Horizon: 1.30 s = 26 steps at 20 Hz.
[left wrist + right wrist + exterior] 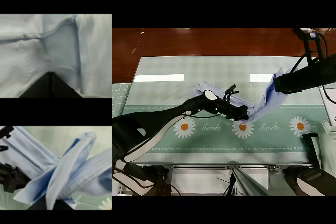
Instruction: Fold the shirts.
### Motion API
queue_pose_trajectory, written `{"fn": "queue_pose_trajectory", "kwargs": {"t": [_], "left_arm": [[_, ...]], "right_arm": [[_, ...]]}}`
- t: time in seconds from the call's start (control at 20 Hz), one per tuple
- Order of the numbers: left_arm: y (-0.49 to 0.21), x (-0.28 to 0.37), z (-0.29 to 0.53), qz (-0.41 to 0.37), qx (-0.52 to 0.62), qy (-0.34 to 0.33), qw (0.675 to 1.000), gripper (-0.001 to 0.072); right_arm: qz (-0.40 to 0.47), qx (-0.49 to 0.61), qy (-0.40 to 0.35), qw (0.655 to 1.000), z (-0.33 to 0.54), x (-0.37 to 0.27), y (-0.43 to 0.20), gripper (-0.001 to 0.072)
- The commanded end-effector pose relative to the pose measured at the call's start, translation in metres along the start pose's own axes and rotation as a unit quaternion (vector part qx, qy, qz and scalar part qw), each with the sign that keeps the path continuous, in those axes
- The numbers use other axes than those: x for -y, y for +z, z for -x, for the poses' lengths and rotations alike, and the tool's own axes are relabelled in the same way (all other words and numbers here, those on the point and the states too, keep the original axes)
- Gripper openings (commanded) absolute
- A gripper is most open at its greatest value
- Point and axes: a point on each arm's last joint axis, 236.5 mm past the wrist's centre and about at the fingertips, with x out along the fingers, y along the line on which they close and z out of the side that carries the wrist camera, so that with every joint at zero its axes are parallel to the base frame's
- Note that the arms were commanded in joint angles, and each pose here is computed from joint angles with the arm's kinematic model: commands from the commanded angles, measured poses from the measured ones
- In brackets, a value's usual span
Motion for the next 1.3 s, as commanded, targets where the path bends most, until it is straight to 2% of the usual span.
{"fn": "queue_pose_trajectory", "kwargs": {"t": [0.0, 0.1, 0.3, 0.45, 0.6, 0.75, 0.9, 1.05, 1.25], "left_arm": [[0.028, -0.003, 0.024, 0.005, 0.036, -0.009, 0.999, 0.0022], [0.07, -0.003, 0.08, -0.002, 0.099, -0.01, 0.995, 0.0022], [0.14, 0.002, 0.247, -0.015, 0.265, -0.016, 0.964, 0.0022], [0.148, 0.003, 0.366, -0.022, 0.366, -0.014, 0.93, 0.0023], [0.129, 0.008, 0.442, -0.033, 0.419, -0.008, 0.907, 0.0023], [0.11, 0.015, 0.475, -0.051, 0.438, 0.001, 0.897, 0.0023], [0.1, 0.019, 0.476, -0.062, 0.43, 0.01, 0.9, 0.0023], [0.096, 0.018, 0.466, -0.067, 0.411, 0.016, 0.909, 0.0023], [0.093, 0.014, 0.451, -0.076, 0.39, 0.038, 0.917, 0.0023]], "right_arm": [[0.004, 0.013, -0.021, 1.0, 0.0, 0.008, 0.006, 0.0025], [0.013, 0.064, -0.007, 0.998, 0.002, 0.001, 0.03, 0.0024], [0.001, 0.151, 0.083, 0.985, -0.004, -0.042, 0.08, 0.0024], [-0.011, 0.137, 0.149, 0.979, -0.035, -0.071, 0.091, 0.0024], [-0.015, 0.105, 0.179, 0.978, -0.076, -0.094, 0.091, 0.0024], [0.012, 0.084, 0.196, 0.977, -0.114, -0.138, 0.08, 0.0024], [0.054, 0.083, 0.218, 0.971, -0.13, -0.191, 0.065, 0.0024], [0.091, 0.118, 0.237, 0.96, -0.116, -0.226, 0.064, 0.0024], [0.105, 0.18, 0.25, 0.946, -0.066, -0.231, 0.081, 0.0024]]}}
